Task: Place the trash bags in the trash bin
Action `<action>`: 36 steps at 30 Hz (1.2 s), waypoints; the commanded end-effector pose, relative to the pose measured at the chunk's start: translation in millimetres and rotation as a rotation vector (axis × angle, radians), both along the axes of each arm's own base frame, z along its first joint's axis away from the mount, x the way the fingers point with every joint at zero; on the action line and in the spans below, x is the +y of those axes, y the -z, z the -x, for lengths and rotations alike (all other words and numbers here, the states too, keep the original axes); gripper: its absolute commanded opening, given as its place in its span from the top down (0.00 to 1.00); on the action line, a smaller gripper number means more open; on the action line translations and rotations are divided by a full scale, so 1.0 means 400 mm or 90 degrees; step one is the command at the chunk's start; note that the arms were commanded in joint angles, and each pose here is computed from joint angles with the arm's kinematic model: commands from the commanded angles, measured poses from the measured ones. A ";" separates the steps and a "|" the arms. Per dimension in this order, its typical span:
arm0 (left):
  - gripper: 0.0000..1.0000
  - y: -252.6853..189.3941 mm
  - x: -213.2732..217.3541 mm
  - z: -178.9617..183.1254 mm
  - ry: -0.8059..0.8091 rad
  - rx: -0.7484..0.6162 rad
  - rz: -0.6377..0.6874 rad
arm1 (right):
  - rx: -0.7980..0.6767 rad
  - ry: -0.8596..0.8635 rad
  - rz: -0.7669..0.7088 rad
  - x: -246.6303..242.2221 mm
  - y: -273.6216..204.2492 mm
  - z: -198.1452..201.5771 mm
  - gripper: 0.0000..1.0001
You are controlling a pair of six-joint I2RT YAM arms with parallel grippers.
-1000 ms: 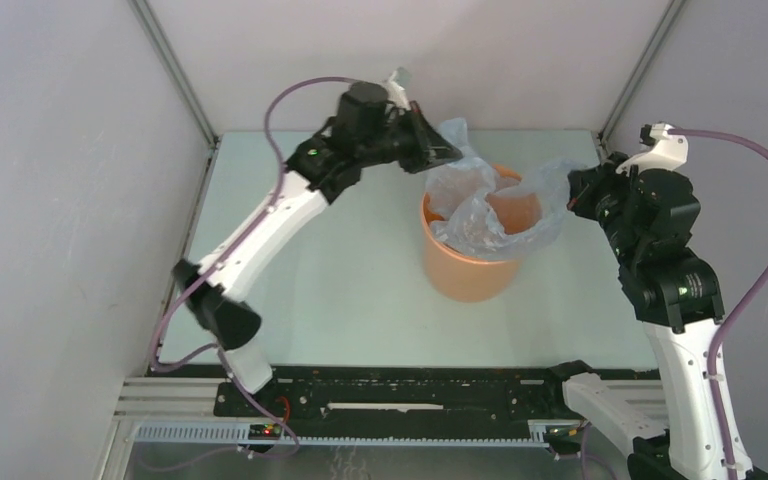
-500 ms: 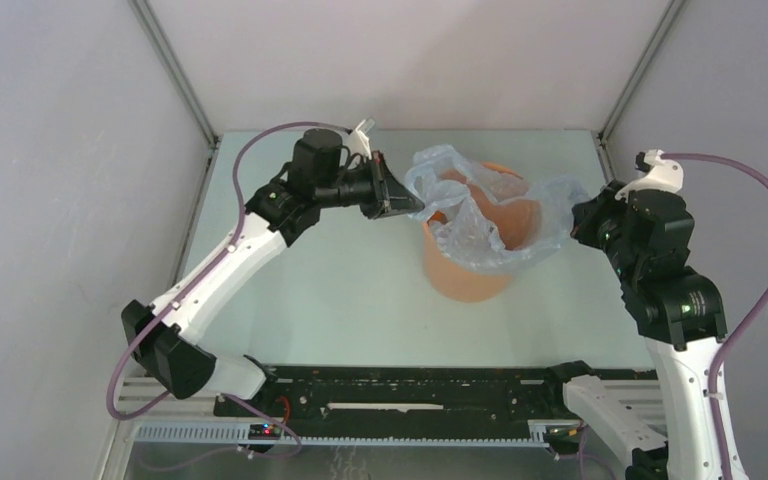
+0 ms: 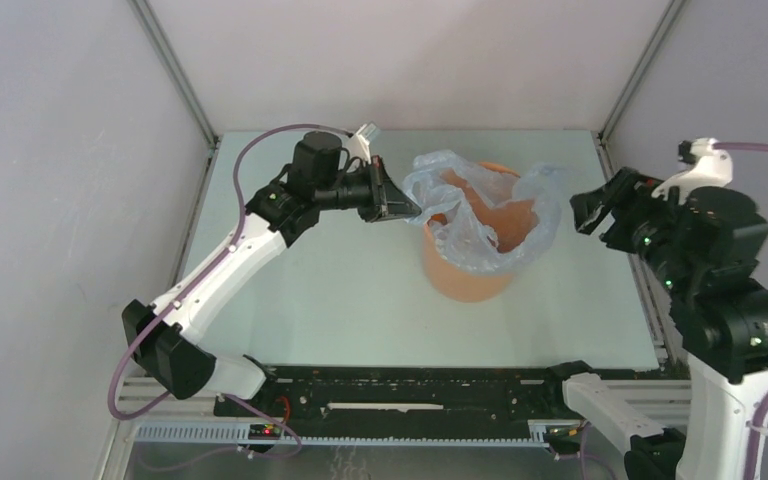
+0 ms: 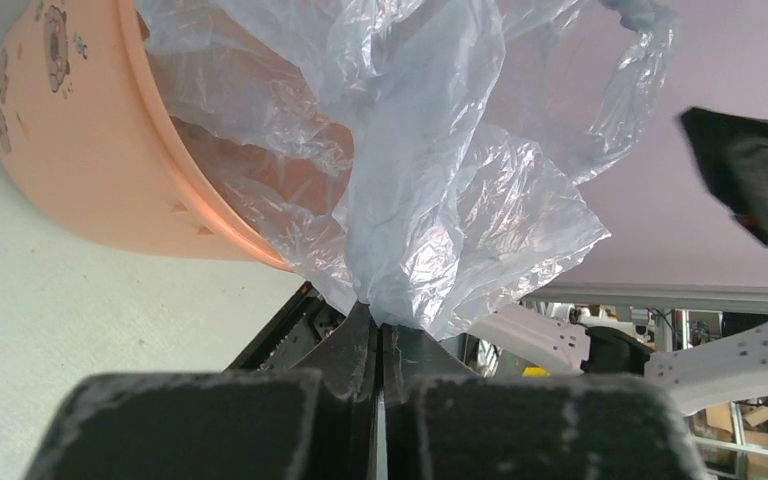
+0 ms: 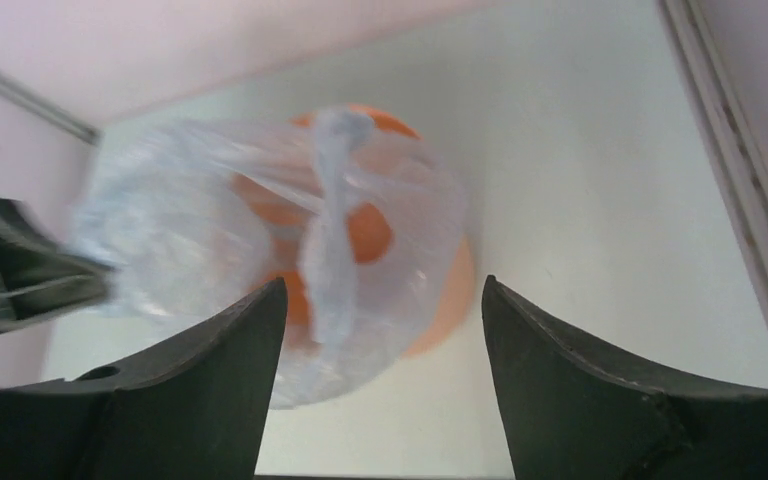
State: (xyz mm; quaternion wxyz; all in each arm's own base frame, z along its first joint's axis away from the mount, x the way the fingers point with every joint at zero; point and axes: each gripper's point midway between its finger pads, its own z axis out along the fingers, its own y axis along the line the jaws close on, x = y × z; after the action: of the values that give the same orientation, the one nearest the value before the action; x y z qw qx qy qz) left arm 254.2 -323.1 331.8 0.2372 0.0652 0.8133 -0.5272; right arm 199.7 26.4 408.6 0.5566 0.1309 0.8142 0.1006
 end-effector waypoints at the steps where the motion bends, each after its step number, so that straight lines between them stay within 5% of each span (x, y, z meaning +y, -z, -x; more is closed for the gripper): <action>1: 1.00 -0.043 0.024 0.013 0.013 -0.039 0.013 | -0.061 -0.162 -0.028 0.106 -0.128 -0.004 0.20; 4: 1.00 -0.056 0.026 0.013 0.011 -0.042 0.019 | -0.041 -0.244 -0.071 0.189 -0.158 -0.038 0.26; 8: 1.00 -0.059 0.024 0.009 0.011 -0.043 0.022 | -0.029 -0.284 -0.007 0.296 -0.142 -0.100 0.28; 11: 1.00 -0.071 0.025 0.003 0.006 -0.051 0.026 | 0.047 -0.297 0.023 0.375 -0.076 -0.156 0.48; 14: 1.00 -0.077 0.033 -0.010 -0.003 -0.058 0.026 | 0.143 -0.239 0.059 0.386 0.047 -0.214 0.54; 19: 1.00 -0.066 0.059 -0.025 -0.018 -0.054 0.015 | 0.166 -0.215 0.060 0.376 0.190 -0.272 0.71; 23: 1.00 -0.080 0.058 -0.039 -0.024 -0.053 0.025 | 0.227 -0.253 0.121 0.398 0.359 -0.259 0.71; 36: 1.00 -0.058 0.058 -0.134 -0.090 -0.039 -0.027 | 0.341 -0.254 0.102 0.432 0.674 -0.297 0.68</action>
State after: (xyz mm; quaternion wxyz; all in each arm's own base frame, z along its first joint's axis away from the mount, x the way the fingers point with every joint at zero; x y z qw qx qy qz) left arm 295.3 -306.0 347.9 0.2755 0.0327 0.8131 -0.5117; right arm 289.8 186.2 150.1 0.2722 -0.0717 0.9562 0.0802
